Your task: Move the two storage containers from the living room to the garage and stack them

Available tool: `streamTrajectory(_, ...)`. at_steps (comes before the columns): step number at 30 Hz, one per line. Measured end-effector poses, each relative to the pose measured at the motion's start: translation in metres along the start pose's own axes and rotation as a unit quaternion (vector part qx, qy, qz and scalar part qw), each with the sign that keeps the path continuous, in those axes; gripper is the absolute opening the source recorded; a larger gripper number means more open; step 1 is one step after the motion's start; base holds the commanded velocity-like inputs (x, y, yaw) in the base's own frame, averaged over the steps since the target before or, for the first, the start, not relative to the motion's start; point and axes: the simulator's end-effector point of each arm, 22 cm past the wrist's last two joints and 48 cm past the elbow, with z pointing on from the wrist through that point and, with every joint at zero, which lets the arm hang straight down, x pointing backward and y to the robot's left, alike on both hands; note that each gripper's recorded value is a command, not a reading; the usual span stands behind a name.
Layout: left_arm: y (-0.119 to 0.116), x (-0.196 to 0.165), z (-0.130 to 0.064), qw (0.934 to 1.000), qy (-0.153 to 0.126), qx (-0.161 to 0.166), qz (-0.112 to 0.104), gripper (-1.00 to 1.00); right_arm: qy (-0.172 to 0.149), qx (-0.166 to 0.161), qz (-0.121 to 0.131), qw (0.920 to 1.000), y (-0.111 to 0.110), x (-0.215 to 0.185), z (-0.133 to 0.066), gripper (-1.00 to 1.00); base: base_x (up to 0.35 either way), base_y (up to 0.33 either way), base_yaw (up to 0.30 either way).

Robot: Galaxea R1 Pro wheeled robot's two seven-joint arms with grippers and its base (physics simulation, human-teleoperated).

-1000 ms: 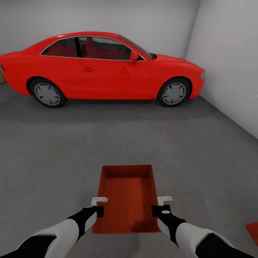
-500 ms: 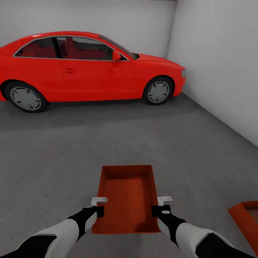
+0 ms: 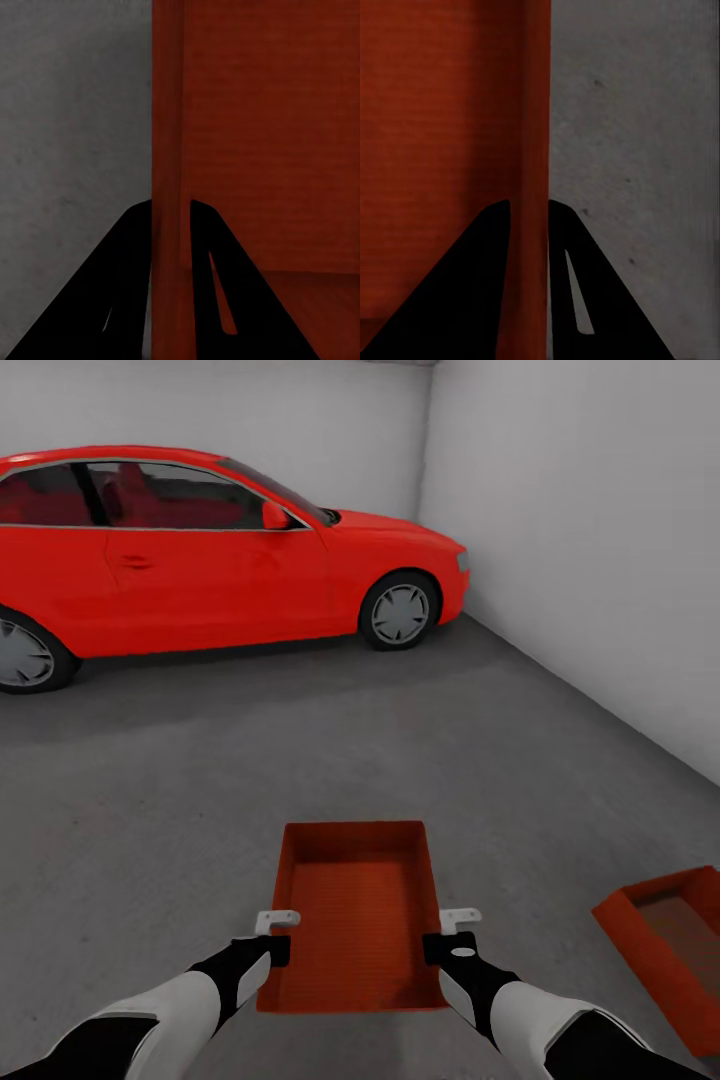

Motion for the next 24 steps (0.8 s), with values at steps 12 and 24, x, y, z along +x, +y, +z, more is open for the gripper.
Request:
streamTrajectory(12, -0.0001, -0.0003, -0.0004, 1.0000, -0.001, 0.000, 0.000, -1.00, -0.001, 0.000, 0.000, 1.0000, -0.0001, -0.0001, -0.0004, -1.00, 0.313, 0.000, -0.262)
streamTrajectory(24, 0.0000, -0.0023, -0.0001, 1.0000, -0.005, 0.001, -0.001, -1.00, -0.005, 0.000, 0.000, 1.0000, 0.0000, -0.0034, -0.0001, -1.00, 0.267, 0.000, -0.153)
